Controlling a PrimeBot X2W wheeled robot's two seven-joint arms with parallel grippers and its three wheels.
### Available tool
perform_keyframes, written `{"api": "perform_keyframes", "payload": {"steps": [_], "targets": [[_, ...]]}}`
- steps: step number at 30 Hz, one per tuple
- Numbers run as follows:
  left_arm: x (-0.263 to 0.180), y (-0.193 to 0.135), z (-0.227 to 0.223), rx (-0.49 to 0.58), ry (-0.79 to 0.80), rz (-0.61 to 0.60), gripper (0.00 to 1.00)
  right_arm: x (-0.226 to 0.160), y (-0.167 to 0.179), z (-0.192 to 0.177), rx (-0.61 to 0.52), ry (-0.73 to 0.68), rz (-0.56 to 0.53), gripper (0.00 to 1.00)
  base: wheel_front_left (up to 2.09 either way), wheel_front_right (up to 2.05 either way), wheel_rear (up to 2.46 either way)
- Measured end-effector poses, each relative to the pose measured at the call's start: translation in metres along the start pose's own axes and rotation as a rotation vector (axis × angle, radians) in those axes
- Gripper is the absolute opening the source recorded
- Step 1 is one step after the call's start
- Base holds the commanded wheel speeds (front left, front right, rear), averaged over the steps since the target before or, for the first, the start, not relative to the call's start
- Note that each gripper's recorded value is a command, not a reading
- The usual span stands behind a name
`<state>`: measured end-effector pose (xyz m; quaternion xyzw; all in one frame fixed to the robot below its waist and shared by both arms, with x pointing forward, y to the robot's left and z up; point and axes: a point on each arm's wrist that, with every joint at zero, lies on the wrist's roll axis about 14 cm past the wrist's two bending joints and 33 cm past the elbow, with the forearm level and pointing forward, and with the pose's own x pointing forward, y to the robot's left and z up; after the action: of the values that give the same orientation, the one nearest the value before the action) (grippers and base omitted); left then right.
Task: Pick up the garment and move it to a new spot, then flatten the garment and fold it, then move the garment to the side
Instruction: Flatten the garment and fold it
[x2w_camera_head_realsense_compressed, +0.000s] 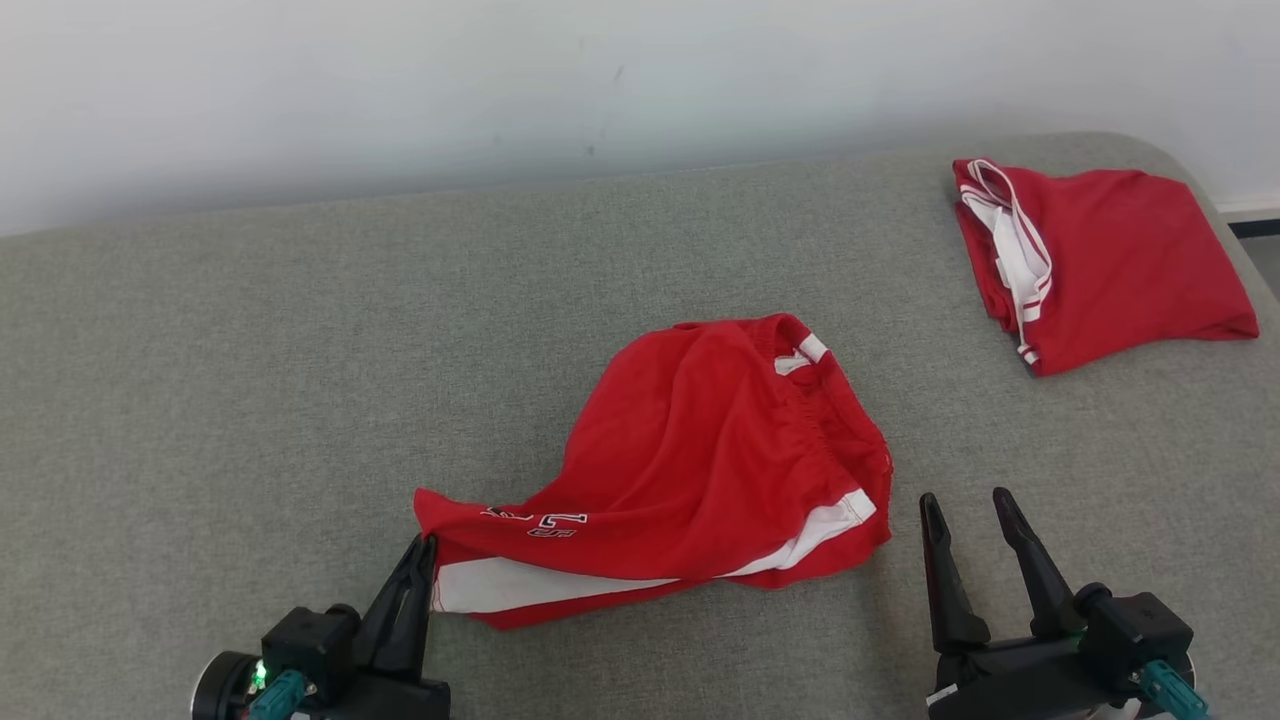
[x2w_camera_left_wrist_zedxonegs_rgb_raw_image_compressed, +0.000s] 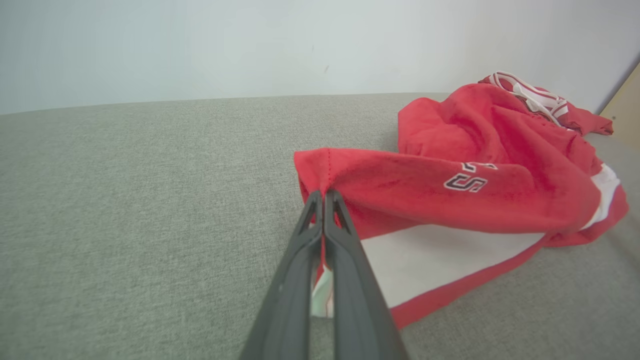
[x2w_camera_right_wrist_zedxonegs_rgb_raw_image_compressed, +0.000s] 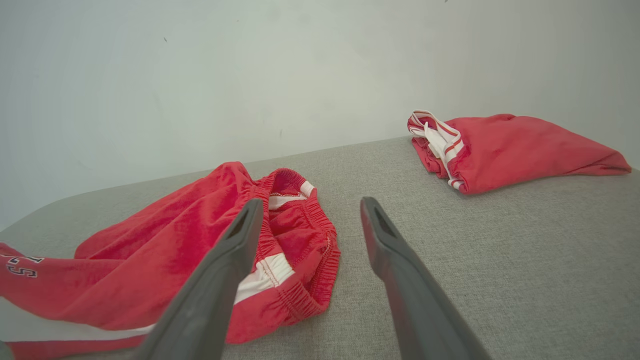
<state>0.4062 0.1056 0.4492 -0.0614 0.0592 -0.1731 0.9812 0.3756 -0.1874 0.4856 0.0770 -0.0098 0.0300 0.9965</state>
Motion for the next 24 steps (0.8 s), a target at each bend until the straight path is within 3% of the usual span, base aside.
{"api": "perform_keyframes", "payload": {"steps": [1, 2, 3, 13, 24], "targets": [[0.001, 0.000, 0.001, -0.002, -0.002, 0.002, 0.17, 0.000, -0.001, 0.000, 0.000, 0.001, -0.002, 1.00, 0.00, 0.00, 0.00], [0.001, 0.000, 0.001, -0.003, -0.004, 0.003, 0.83, 0.000, -0.001, -0.001, 0.001, 0.002, -0.003, 1.00, 0.00, 0.00, 0.00], [0.000, 0.000, 0.002, -0.005, -0.006, 0.005, 1.00, 0.000, -0.001, -0.001, 0.001, 0.002, -0.003, 1.00, 0.00, 0.00, 0.00], [-0.023, 0.007, -0.001, -0.045, -0.015, 0.070, 1.00, 0.005, 0.013, -0.005, 0.013, 0.011, 0.035, 1.00, 0.00, 0.00, 0.00], [-0.054, -0.014, -0.028, -0.083, 0.050, 0.057, 1.00, 0.004, 0.017, -0.007, 0.024, 0.016, 0.044, 1.00, 0.00, 0.00, 0.00]]}}
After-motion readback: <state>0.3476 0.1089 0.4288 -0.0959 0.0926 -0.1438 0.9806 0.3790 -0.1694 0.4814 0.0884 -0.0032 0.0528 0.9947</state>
